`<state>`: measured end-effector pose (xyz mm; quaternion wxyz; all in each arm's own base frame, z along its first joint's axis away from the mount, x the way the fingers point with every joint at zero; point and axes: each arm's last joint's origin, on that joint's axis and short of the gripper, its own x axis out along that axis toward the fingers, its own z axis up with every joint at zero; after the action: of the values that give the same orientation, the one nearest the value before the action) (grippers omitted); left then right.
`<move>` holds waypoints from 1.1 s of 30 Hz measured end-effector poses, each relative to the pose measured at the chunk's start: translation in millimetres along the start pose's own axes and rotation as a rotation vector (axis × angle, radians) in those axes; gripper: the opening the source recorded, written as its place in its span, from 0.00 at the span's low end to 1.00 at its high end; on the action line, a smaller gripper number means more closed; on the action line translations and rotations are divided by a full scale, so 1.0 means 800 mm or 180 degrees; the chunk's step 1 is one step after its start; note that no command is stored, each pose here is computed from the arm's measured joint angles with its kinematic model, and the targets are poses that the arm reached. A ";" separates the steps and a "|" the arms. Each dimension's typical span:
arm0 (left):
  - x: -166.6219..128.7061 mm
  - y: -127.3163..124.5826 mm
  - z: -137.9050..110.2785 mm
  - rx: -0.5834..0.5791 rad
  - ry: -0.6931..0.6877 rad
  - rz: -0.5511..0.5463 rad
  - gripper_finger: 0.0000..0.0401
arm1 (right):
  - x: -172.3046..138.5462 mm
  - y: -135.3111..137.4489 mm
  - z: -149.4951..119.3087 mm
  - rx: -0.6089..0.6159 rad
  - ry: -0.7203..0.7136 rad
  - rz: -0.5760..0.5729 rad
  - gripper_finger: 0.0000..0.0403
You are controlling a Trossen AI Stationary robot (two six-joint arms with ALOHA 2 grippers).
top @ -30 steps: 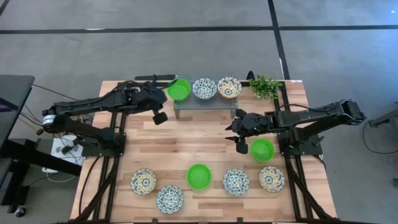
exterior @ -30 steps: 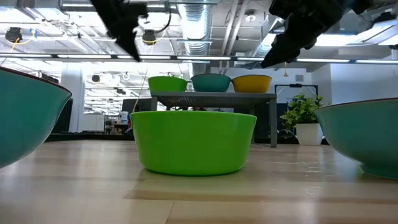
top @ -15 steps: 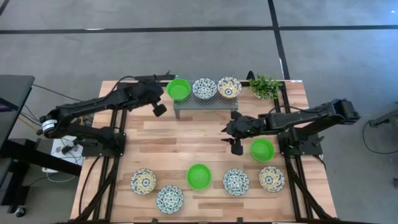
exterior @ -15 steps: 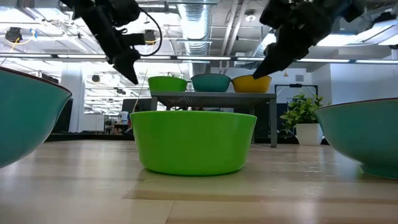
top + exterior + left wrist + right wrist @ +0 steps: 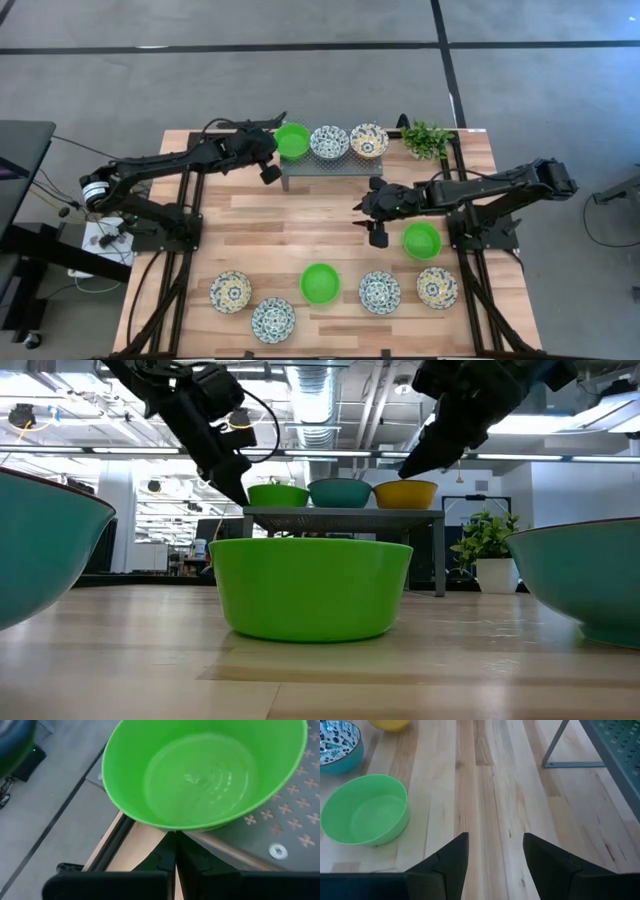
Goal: Pick & Place Mini bowls
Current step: Put the left green bowl on the shelf, then stack the right green bowl on top of the green bowl on the shelf
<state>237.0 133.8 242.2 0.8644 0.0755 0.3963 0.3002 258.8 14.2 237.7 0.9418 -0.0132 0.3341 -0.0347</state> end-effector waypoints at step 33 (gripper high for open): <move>-0.127 -0.135 0.016 0.0478 -0.0851 -0.1681 0.19 | -0.016 0.026 -0.044 0.0973 0.1224 -0.0116 0.46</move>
<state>244.4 -11.1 275.8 0.9490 0.0724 0.3061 0.0224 227.8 35.6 217.6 0.8512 0.1302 0.4978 -0.1037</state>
